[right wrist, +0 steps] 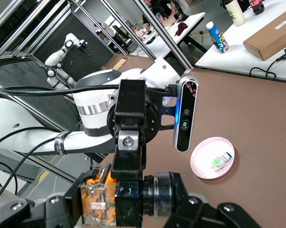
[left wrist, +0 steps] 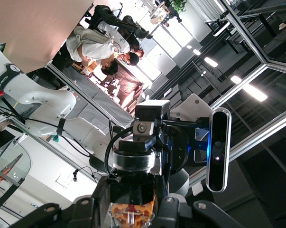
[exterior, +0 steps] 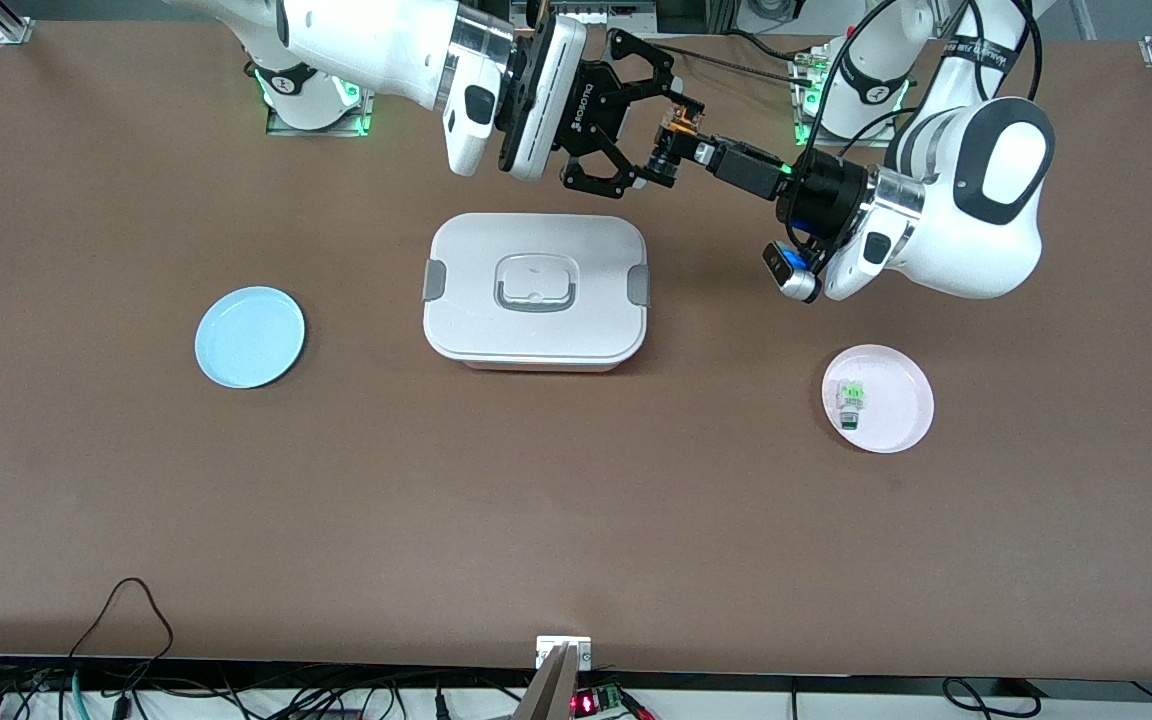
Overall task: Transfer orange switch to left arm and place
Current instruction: 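Grasp the orange switch with the left gripper beside the right gripper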
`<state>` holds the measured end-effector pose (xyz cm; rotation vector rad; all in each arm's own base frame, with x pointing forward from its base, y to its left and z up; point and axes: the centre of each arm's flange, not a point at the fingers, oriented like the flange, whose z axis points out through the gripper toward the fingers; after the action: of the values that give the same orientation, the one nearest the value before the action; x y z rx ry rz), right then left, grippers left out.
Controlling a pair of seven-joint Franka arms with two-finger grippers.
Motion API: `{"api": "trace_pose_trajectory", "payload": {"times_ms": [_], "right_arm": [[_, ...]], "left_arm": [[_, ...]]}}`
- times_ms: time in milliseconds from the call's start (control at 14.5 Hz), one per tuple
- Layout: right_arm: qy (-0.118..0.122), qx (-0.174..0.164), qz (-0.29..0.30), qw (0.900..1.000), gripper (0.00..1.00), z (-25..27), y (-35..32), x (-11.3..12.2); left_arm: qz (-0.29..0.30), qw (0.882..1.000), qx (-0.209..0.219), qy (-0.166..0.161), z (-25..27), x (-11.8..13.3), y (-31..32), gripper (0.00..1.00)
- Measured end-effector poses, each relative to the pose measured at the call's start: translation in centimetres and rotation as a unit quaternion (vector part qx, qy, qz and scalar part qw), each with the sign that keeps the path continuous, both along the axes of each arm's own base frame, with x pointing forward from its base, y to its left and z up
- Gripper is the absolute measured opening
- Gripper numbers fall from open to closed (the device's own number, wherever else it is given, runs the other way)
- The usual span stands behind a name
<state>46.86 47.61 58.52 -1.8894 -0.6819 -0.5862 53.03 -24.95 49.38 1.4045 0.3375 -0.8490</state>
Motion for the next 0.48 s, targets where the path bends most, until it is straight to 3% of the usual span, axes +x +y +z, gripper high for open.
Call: {"api": "trace_pose_trajectory", "payload": {"times_ms": [138,206,344,482], "right_arm": [[0.000,0.000,0.000,1.000,0.73,0.00,0.00,0.00],[0.001,0.000,0.000,1.000,0.77,-0.02,0.01,-0.01],[0.002,0.000,0.000,1.000,0.95,-0.03,0.04,-0.03],[0.003,0.000,0.000,1.000,1.00,-0.03,0.04,-0.03]], "left_arm": [[0.000,1.000,0.000,0.000,0.01,0.00,0.00,0.42],[0.000,1.000,0.000,0.000,0.03,-0.01,-0.02,0.42],[0.000,1.000,0.000,-0.002,0.14,0.02,-0.02,0.42],[0.000,1.000,-0.001,-0.002,0.18,0.05,0.00,0.42]]}}
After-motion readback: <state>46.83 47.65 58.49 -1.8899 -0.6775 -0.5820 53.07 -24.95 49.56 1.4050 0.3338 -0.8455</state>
